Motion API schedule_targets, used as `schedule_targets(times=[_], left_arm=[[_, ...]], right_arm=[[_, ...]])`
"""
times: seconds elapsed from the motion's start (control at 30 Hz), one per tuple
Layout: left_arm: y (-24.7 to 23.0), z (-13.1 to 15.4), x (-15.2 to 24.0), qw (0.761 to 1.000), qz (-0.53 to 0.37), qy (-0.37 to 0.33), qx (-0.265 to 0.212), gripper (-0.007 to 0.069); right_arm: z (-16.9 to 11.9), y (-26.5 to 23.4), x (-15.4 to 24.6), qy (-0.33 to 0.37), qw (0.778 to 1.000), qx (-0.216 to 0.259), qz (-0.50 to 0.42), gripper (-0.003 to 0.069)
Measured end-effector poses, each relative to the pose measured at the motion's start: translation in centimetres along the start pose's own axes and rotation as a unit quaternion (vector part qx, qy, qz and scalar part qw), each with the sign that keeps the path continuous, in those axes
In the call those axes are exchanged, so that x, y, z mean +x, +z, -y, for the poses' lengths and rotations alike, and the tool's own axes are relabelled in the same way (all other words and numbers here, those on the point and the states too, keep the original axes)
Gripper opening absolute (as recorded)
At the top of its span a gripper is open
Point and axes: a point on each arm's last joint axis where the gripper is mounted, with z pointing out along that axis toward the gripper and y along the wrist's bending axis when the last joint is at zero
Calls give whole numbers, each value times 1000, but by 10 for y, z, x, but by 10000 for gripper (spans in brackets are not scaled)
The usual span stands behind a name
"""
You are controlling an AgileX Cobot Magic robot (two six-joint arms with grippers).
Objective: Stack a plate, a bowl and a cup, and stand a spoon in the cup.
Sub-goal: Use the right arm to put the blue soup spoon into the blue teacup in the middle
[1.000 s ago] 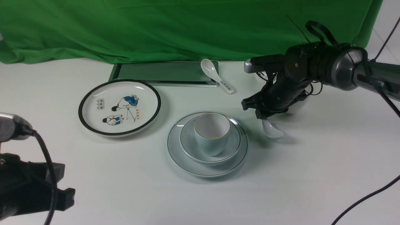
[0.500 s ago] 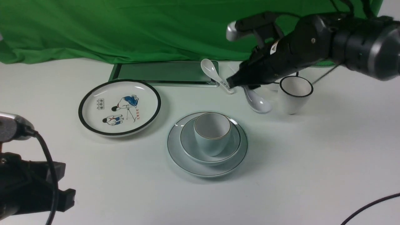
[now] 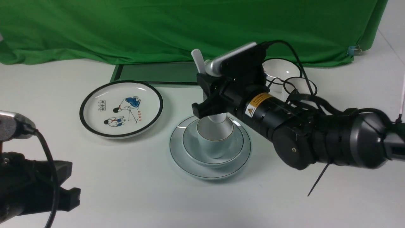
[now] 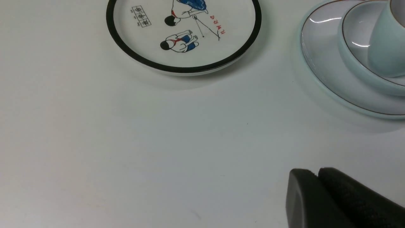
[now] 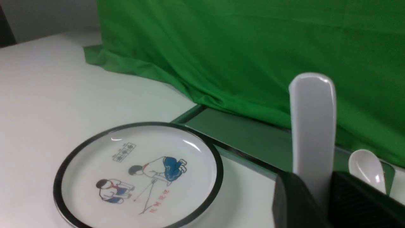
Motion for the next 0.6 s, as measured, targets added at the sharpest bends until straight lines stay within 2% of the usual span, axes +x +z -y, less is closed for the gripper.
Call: schedule_targets(times=[0.23,0.37,0.43,0.5,0.6], left_arm=[[0,0,0,1000,0,6,1,-8],[0,0,0,1000,-1,5,1,-8],[0,0,0,1000,-1,4,2,-8],[0,0,0,1000,-1,1,3,-8],[-12,0,-5,1000,9,-4,8,-8]], right_arm=[[-2,3,12,5,1000,-5,-30,183],[-2,2,17,-5,999,-7,-53,310],[-2,2,18,-13,998,-9,-62,340],[-2,0,17,-27,997,-11,-73,339],[-2,-13,-2,-75,993,-18,-84,286]])
